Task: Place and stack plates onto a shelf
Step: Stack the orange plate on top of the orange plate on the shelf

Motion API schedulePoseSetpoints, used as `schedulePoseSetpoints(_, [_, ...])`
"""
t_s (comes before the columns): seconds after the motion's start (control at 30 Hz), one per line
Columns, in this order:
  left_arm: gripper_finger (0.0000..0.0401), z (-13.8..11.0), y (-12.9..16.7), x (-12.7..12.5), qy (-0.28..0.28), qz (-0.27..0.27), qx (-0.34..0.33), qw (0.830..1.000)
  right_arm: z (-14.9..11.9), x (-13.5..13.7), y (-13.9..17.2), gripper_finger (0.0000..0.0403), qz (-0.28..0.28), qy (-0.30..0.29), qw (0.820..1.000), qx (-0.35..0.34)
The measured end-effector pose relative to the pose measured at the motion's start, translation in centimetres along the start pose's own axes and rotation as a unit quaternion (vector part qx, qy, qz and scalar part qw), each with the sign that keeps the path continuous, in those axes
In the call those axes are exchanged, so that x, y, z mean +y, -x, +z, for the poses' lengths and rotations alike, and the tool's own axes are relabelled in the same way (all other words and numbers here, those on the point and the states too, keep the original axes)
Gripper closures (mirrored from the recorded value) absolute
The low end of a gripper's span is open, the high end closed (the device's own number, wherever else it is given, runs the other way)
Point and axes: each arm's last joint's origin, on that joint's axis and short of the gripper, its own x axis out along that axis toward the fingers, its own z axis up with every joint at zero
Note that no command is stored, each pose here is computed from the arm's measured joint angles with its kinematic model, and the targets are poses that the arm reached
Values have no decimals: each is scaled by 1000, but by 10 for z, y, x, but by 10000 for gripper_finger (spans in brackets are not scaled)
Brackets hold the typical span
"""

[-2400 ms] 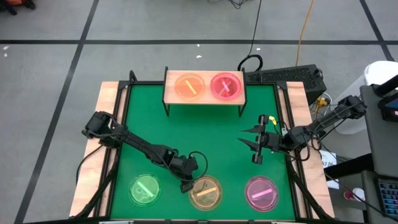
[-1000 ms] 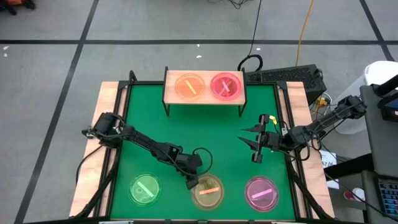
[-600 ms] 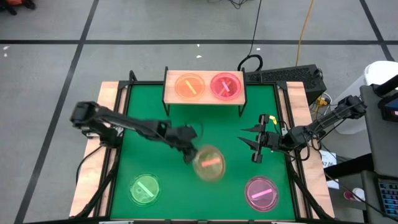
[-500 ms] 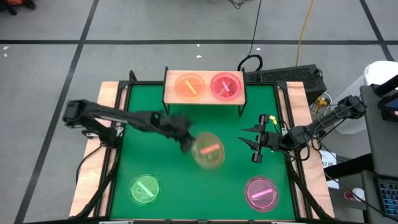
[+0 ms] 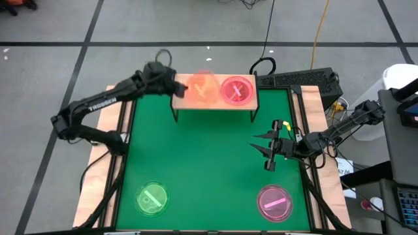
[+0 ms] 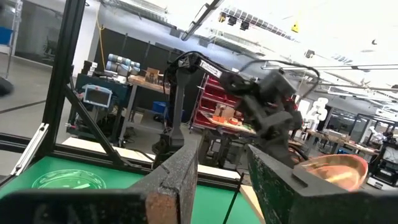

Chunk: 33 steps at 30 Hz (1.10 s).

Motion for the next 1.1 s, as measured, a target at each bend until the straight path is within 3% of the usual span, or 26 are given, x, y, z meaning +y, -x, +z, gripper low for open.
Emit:
schedulePoseSetpoints(0.13, [401,14,0,33,59,11,9,998,1,0,0,282,-1,0,1000,-3])
schedulePoseSetpoints(0.3, [401,21,6,49,79,16,9,997,0,0,0,282,-1,9,1000,-2])
schedulePoseSetpoints(0.6, [377,19,5,46,48,-11,24,998,1,0,0,282,-2,12,1000,-3])
schedulePoseSetpoints(1.1, [372,17,3,40,4,-14,20,1000,2,-1,0,282,-4,8,1000,-8])
